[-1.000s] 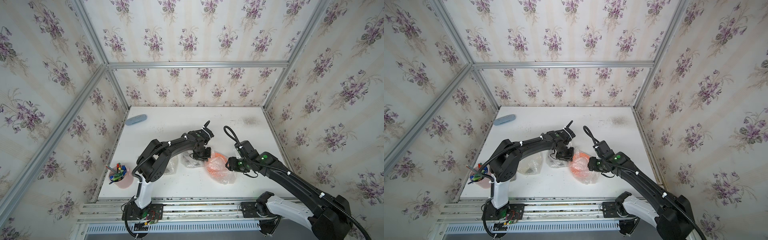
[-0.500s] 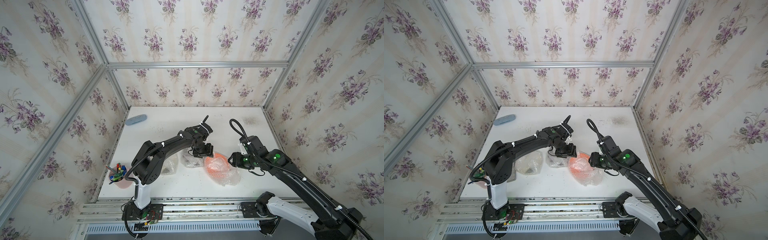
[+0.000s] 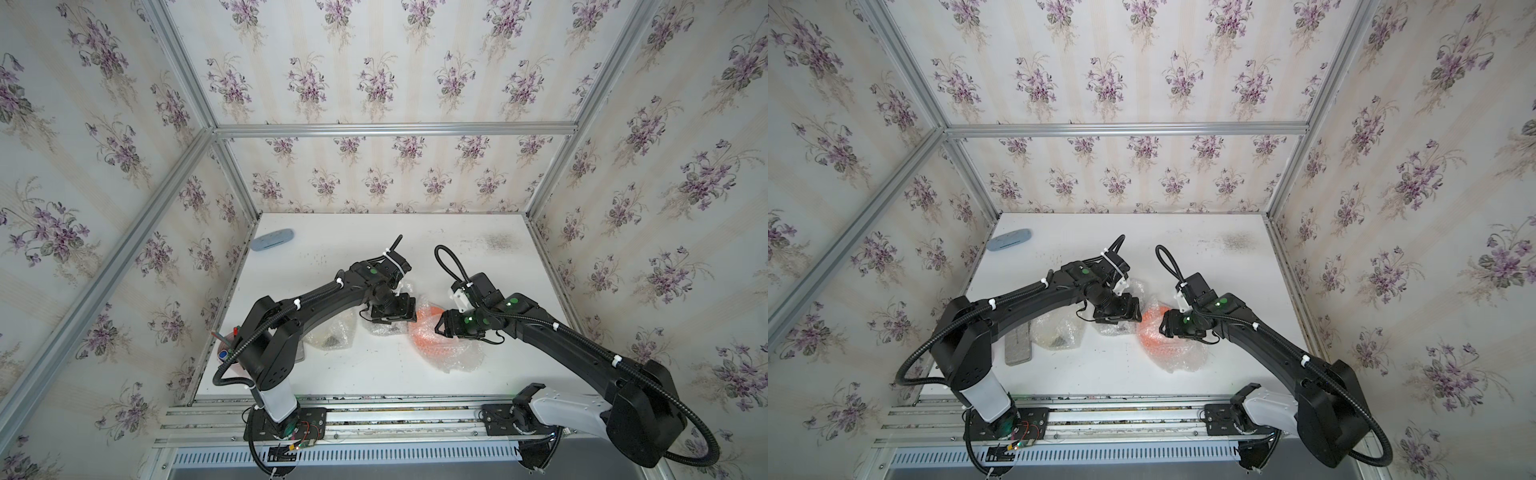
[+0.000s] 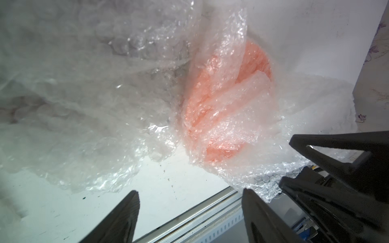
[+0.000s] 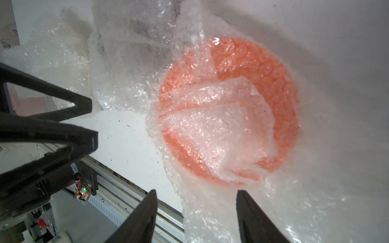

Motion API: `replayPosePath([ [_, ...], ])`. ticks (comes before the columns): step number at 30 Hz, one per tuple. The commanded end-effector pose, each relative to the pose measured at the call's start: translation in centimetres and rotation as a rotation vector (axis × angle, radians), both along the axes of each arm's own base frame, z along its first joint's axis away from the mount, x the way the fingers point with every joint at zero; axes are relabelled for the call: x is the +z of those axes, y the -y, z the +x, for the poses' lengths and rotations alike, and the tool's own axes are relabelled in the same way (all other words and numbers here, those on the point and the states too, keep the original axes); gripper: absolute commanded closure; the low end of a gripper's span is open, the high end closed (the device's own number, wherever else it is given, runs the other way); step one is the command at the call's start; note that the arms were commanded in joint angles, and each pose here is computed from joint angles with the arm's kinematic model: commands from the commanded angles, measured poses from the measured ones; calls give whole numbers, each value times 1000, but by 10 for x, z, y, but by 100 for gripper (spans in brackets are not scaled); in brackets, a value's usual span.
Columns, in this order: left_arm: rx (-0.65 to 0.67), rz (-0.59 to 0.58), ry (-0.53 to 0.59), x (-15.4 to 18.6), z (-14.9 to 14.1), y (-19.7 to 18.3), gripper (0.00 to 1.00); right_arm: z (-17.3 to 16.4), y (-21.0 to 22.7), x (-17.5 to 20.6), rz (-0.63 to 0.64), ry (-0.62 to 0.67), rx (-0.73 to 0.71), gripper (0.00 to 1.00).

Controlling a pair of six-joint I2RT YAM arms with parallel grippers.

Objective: Unpack dinner plates from bubble wrap
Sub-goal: Unwrap the bubble wrap at the center of the board.

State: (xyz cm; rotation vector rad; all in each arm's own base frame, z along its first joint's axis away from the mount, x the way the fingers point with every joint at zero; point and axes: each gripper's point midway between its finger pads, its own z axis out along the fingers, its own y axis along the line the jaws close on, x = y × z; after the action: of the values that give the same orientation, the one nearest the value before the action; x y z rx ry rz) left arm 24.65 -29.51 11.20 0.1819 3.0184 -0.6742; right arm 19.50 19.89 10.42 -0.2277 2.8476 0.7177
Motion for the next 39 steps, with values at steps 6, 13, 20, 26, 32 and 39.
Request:
replayPosePath([
  [6, 83, -8, 13, 13, -10, -38, 17, -14, -3, -17, -199, 37, 170, 31],
  [13, 88, 3, -9, 4, -22, -49, 14, -9, 43, -28, -274, -46, -84, 21],
  [20, 74, -15, -18, 7, -22, -45, 12, -4, 59, -30, -113, -83, -235, 21],
  [26, 71, -25, -19, 11, -22, -43, 10, -15, 37, -35, 51, -155, -257, 26],
  [32, 62, -28, -19, 12, -25, -44, 9, -11, 37, -8, 131, -76, -324, 69],
  [39, 25, -71, 49, 33, -30, -47, 6, 1, 7, 39, 259, 18, -262, 92],
])
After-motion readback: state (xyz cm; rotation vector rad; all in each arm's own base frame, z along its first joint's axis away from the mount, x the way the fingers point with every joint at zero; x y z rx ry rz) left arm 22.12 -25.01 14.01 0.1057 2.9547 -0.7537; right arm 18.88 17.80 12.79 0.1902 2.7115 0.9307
